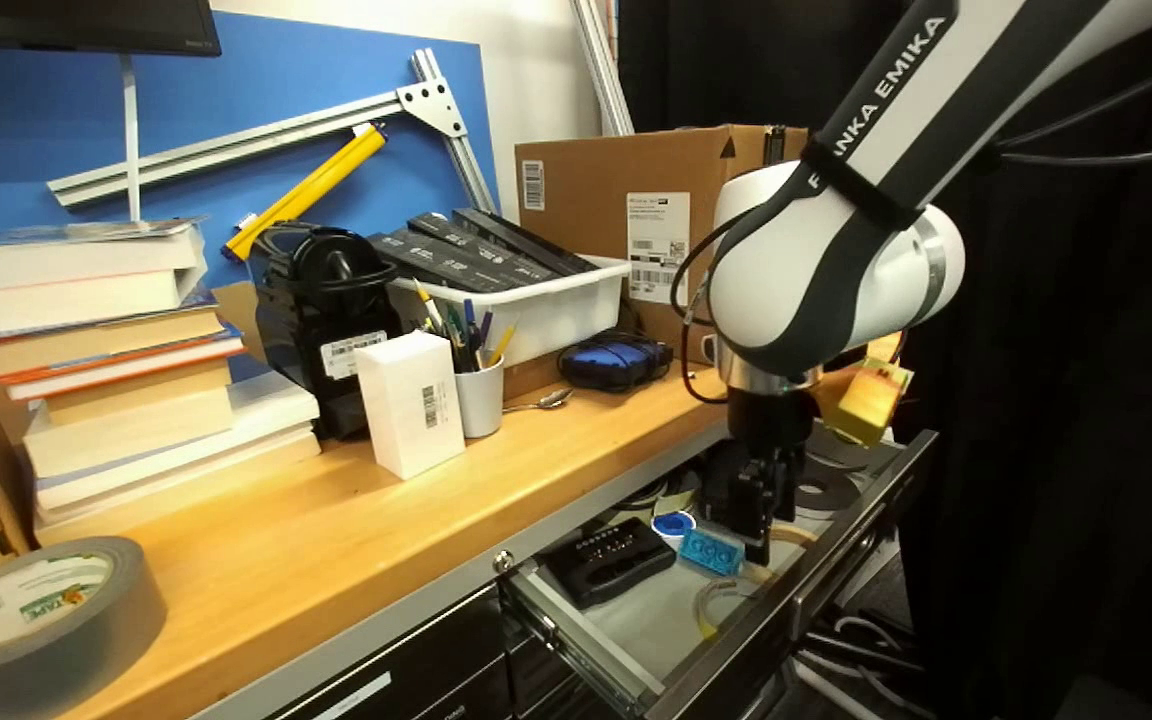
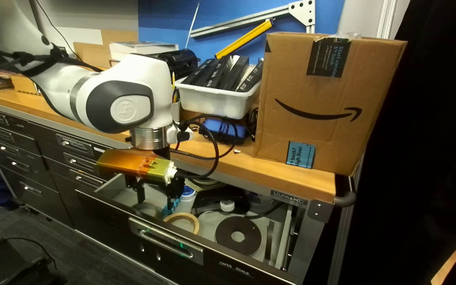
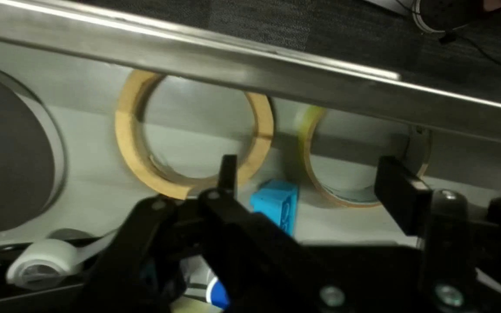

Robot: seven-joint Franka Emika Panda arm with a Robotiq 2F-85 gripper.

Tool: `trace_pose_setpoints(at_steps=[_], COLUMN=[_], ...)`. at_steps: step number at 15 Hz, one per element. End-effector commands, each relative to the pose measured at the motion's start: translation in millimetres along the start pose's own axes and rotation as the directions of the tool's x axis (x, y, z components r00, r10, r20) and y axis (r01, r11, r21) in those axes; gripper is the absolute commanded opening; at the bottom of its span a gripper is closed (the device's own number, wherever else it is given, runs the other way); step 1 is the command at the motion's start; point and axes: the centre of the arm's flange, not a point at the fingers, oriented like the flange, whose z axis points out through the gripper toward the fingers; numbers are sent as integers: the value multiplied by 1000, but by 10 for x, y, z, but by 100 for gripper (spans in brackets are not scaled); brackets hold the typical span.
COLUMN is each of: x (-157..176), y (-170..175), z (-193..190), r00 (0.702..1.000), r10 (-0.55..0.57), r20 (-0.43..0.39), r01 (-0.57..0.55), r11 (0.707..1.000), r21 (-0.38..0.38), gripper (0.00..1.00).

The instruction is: Put the Lego in the open drawer and then close the drawer

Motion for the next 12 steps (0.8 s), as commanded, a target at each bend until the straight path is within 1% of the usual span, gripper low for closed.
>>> trace_pose_setpoints(at_steps=[1,2,4,5,7,8,9,12], x=[-406,-478,-573,-560,-570,-561,-540,-479], y=[365,462,603,634,637,623,593,528], z=[-328,-333,-226,-44,191,299,406,611], r00=[998,995,977,964,943,937,938,932], r10=[-26,-29,-40,-43,-48,-56,-54,-57], r20=[51,96,211,264,328,345,343,359], r01=[26,29,37,39,49,60,58,47], r11=[1000,1000,999,999,999,998,998,998], r21=[-4,4,17,19,8,1,-1,37], gripper=[100,100,100,100,100,100,100,100])
